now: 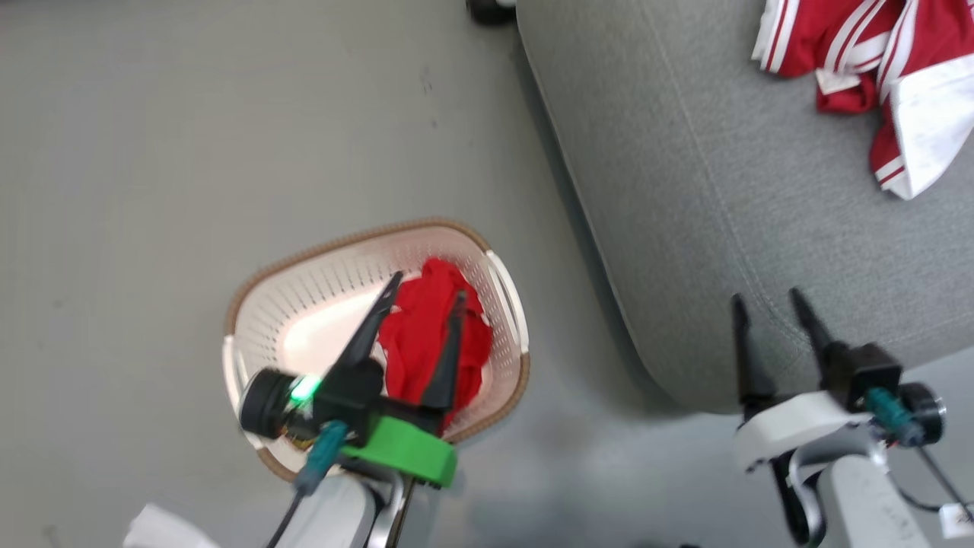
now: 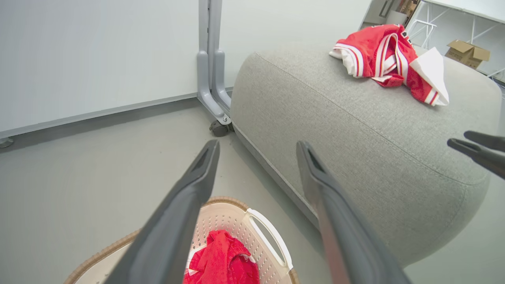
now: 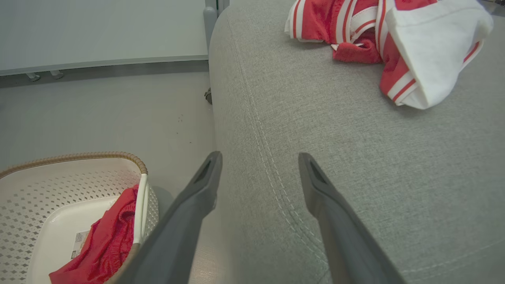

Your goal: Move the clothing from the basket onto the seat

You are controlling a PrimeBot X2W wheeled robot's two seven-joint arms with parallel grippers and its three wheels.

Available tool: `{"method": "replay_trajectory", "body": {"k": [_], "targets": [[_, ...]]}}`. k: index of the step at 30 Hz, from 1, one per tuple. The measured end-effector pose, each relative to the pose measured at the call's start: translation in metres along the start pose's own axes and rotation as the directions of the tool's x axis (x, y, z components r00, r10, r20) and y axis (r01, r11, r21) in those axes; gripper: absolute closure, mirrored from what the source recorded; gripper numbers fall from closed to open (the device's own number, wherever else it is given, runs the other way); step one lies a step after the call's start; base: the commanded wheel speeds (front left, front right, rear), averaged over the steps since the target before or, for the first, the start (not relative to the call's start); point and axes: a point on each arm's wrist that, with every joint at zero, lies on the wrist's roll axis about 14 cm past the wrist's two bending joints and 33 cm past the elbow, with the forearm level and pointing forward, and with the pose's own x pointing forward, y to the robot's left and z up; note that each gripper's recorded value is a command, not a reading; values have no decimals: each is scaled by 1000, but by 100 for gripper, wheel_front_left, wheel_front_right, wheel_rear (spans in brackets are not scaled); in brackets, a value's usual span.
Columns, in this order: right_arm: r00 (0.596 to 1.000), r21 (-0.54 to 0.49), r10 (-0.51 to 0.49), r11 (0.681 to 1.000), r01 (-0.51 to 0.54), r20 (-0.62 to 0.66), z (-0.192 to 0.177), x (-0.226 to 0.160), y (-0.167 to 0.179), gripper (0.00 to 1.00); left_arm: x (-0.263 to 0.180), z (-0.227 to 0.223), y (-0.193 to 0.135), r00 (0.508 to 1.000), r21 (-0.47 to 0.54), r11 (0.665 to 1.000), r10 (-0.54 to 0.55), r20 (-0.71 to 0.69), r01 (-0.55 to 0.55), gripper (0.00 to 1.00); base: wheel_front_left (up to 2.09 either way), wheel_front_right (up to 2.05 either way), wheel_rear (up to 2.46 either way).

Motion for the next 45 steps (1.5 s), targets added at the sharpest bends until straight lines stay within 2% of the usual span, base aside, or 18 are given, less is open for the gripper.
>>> {"method": "replay_trajectory", "body": {"k": [4,8,11,14,20,22,25,32,39,45], "targets": [[991,59,105,992,-110,84,24,-15,37,0,-37,24,23,985,-25,986,165,47,-164,0,0,0,0],[955,70,191,975,-212,225,69,-28,62,0,-69,56,39,955,-1,963,268,130,-270,0,0,0,0],[914,107,228,955,-278,335,103,-40,75,0,-90,86,49,924,58,942,312,222,-332,0,0,0,0],[870,66,268,944,-323,415,129,-55,81,0,-114,118,55,883,83,918,345,318,-389,0,0,0,0],[798,11,304,932,-363,520,160,-86,90,0,-168,154,67,793,79,861,421,441,-502,0,0,0,0],[783,6,319,925,-381,534,162,-96,95,0,-183,155,66,781,82,852,431,452,-517,0,0,0,0],[787,-13,347,918,-396,511,149,-105,101,0,-195,141,56,809,166,842,410,422,-513,0,0,0,0],[820,-35,394,907,-419,416,111,-111,111,0,-211,116,54,818,149,839,445,364,-523,0,0,0,0],[820,-30,389,909,-415,419,113,-108,111,0,-205,108,43,848,179,857,407,340,-483,0,0,0,0],[810,-52,402,905,-422,427,117,-107,114,0,-203,106,42,851,177,861,404,335,-478,0,0,0,0]]}}
